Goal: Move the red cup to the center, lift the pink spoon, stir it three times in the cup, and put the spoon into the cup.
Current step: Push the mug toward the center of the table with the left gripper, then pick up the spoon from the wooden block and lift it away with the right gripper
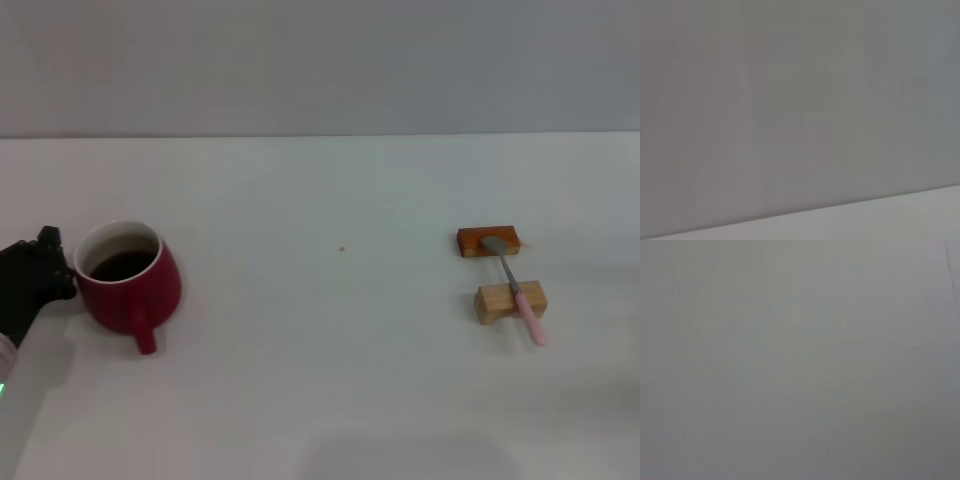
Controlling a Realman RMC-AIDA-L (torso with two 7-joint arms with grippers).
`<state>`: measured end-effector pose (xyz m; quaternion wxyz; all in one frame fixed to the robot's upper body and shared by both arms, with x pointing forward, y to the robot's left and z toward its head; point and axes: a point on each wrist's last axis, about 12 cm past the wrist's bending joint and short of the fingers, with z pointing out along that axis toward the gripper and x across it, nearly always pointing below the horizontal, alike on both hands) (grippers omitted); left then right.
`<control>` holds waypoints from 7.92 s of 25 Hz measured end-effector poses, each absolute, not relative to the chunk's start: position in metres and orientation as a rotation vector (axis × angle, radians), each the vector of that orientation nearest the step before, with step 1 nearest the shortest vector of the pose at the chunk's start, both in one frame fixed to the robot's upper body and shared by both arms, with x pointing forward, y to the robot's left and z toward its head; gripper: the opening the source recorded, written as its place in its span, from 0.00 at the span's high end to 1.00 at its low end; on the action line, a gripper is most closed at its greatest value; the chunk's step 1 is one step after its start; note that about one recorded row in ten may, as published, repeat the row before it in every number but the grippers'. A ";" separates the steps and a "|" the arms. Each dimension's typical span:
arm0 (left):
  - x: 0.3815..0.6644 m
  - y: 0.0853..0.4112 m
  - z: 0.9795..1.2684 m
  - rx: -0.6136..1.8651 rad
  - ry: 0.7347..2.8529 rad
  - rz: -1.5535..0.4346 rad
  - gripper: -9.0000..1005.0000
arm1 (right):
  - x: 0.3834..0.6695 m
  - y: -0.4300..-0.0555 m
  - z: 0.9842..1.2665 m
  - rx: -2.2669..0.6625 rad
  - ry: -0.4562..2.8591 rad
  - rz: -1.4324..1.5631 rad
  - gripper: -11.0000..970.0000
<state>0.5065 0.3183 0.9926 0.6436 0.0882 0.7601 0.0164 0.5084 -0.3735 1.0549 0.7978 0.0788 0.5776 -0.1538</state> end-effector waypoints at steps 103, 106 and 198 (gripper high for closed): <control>0.567 0.333 1.032 0.001 1.645 0.082 0.86 | 0.502 -0.369 1.050 0.170 1.249 -0.322 0.24; 0.563 0.351 1.032 -0.127 1.646 0.137 0.85 | 0.501 -0.368 1.049 0.171 1.252 -0.322 0.24; 0.567 0.360 1.045 -0.224 1.555 0.179 0.16 | 0.381 -0.192 1.029 -0.095 1.891 0.119 0.24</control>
